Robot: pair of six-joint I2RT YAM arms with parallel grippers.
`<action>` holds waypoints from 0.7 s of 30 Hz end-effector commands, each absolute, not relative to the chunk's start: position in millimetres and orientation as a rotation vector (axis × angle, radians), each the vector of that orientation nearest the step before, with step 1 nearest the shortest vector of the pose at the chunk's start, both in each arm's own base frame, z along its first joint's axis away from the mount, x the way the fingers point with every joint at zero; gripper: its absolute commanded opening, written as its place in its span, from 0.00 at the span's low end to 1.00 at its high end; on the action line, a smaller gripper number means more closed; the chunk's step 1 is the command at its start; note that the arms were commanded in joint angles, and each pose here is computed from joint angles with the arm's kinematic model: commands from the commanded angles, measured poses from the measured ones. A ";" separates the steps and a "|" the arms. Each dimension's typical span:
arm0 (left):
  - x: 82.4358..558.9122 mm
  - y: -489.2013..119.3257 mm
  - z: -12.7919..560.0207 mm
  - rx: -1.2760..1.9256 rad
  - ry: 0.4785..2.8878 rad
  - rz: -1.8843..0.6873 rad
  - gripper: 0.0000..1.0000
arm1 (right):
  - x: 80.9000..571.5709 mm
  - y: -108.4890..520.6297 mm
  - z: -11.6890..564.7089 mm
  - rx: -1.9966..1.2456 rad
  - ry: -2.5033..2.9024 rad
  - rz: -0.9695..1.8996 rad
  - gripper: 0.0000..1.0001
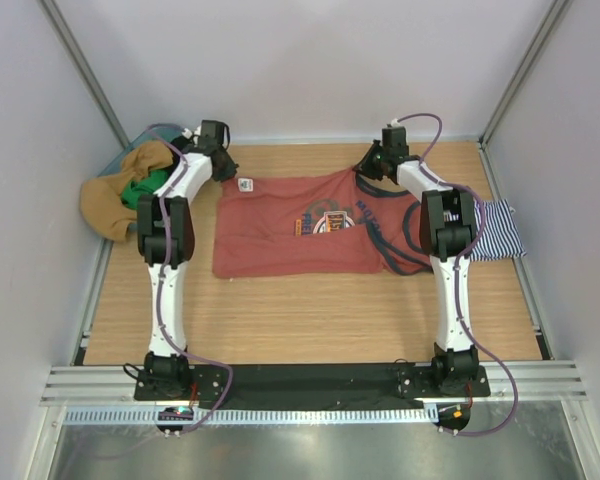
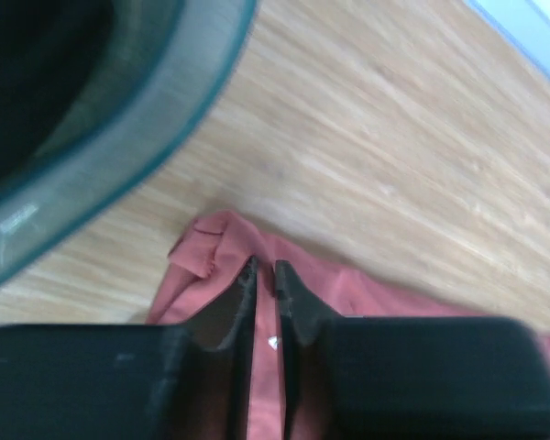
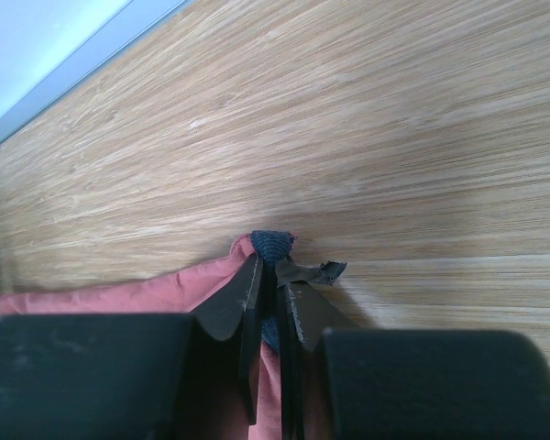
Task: Fold and stack the tank tops
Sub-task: Fold the tank top
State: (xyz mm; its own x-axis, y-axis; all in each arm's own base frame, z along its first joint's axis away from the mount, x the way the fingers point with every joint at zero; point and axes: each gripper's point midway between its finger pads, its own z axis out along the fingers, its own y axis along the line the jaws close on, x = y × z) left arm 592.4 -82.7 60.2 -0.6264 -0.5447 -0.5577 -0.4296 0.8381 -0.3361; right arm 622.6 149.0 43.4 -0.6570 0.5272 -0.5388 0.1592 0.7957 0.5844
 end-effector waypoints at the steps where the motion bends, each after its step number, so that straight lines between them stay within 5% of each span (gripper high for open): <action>1: 600.6 -62.5 60.0 -0.699 2.333 -0.105 0.08 | 635.5 151.2 96.7 0.461 2.130 0.696 0.15; 3: 607.0 -59.6 70.1 -0.703 2.305 -0.110 0.00 | 636.8 150.5 96.1 0.459 2.127 0.697 0.15; 21: 598.0 -64.6 134.0 -0.652 2.234 -0.214 0.00 | 620.5 151.3 149.3 0.362 2.026 0.747 0.09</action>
State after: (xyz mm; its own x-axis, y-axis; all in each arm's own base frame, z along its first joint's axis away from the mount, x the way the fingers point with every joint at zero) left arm 596.9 -65.7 82.7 -0.6126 -0.5274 -0.5887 -0.4332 0.8470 -0.3079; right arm 614.7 152.4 68.3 -0.6417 0.5227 -0.5613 0.0932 0.7795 0.6194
